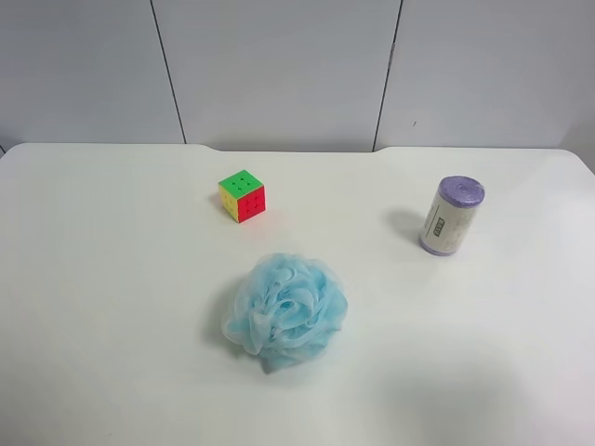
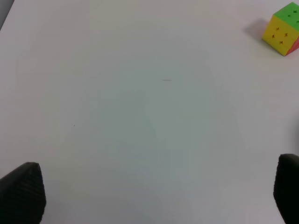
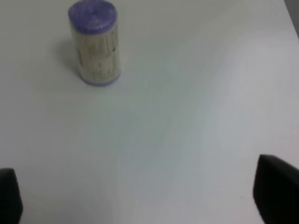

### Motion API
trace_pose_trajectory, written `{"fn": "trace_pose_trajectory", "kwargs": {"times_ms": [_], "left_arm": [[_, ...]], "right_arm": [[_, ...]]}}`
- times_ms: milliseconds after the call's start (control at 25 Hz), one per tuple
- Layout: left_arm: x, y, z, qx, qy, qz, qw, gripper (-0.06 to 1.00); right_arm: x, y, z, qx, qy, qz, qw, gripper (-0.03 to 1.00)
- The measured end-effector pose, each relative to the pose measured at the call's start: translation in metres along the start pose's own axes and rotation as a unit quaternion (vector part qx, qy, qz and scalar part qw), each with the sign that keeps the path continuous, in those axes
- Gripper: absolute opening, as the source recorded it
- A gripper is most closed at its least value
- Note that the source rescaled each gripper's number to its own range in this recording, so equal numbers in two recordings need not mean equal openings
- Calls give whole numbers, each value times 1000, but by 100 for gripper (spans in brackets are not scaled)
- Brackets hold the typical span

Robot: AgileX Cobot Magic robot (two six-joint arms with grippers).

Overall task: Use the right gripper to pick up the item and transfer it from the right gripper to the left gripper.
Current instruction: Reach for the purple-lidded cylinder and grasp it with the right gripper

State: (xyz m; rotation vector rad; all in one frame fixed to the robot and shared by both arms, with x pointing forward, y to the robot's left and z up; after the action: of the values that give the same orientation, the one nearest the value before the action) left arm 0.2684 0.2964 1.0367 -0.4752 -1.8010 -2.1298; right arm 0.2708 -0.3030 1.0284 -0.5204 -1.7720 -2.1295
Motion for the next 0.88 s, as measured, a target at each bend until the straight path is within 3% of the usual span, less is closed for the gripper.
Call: {"fn": "trace_pose_trajectory", "kwargs": {"times_ms": [880], "left_arm": [[0, 0, 0, 0, 0, 0, 1000, 100]], "right_arm": [[0, 0, 0, -1, 0, 0, 1000, 100]]}}
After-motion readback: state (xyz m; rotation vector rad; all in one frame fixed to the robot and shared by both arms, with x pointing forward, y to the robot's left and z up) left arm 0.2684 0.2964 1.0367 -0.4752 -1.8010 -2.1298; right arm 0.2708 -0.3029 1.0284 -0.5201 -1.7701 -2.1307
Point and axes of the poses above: a point on each arm's last joint axis where the gripper is mounted, x pointing back along that axis away from the gripper, z along the wrist's bending axis when the last joint is at zero, y = z × x, the point moved 4 cm from there along -x, pointing out along that axis toward the gripper, and after that the axes turned 12 degrees about -x, right-handed, at the moved point
